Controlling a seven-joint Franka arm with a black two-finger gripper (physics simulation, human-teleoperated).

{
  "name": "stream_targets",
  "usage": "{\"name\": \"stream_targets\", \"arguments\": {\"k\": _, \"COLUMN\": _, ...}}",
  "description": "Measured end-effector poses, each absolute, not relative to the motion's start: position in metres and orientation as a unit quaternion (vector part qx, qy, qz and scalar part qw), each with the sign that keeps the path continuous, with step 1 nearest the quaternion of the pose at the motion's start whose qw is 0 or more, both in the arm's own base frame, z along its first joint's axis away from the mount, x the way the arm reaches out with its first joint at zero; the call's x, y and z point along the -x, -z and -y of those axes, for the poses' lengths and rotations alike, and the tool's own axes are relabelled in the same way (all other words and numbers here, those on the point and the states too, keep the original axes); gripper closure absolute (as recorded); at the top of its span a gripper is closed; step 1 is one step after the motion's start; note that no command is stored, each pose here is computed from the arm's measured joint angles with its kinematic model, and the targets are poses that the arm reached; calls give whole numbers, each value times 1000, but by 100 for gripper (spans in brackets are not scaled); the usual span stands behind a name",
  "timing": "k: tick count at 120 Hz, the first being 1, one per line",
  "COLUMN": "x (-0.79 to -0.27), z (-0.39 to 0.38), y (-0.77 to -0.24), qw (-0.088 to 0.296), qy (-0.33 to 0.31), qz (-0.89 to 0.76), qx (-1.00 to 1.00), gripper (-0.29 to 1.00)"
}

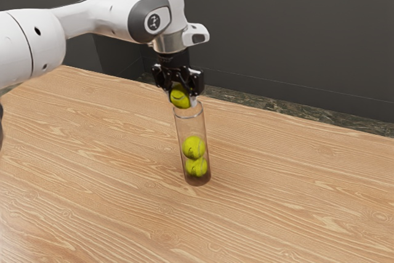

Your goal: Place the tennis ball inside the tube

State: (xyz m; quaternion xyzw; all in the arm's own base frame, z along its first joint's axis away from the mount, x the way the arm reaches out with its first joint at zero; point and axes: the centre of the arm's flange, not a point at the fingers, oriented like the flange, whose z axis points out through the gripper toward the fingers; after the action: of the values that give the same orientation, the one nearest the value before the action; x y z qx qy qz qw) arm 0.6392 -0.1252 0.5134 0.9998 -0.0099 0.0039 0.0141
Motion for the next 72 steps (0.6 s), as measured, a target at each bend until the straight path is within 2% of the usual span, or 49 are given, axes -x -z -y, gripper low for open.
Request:
{"name": "stream_targets", "arguments": {"k": 7, "x": -637, "z": 129, "y": -514, "qw": 16, "qy": -3, "qz": 13, "qx": -1000, "gripper": 27}}
{"name": "stream_targets", "arguments": {"k": 26, "x": -633, "z": 131, "y": -517, "qw": 22, "qy": -4, "qz": 14, "qx": -1000, "gripper": 13}}
{"name": "stream_targets", "arguments": {"k": 44, "x": -595, "z": 109, "y": -547, "qw": 37, "qy": -9, "qz": 9, "qx": -999, "gripper": 6}}
{"name": "stream_targets", "arguments": {"k": 72, "x": -553, "z": 44, "y": -610, "qw": -2, "qy": -30, "qz": 3, "qx": -1000, "gripper": 2}}
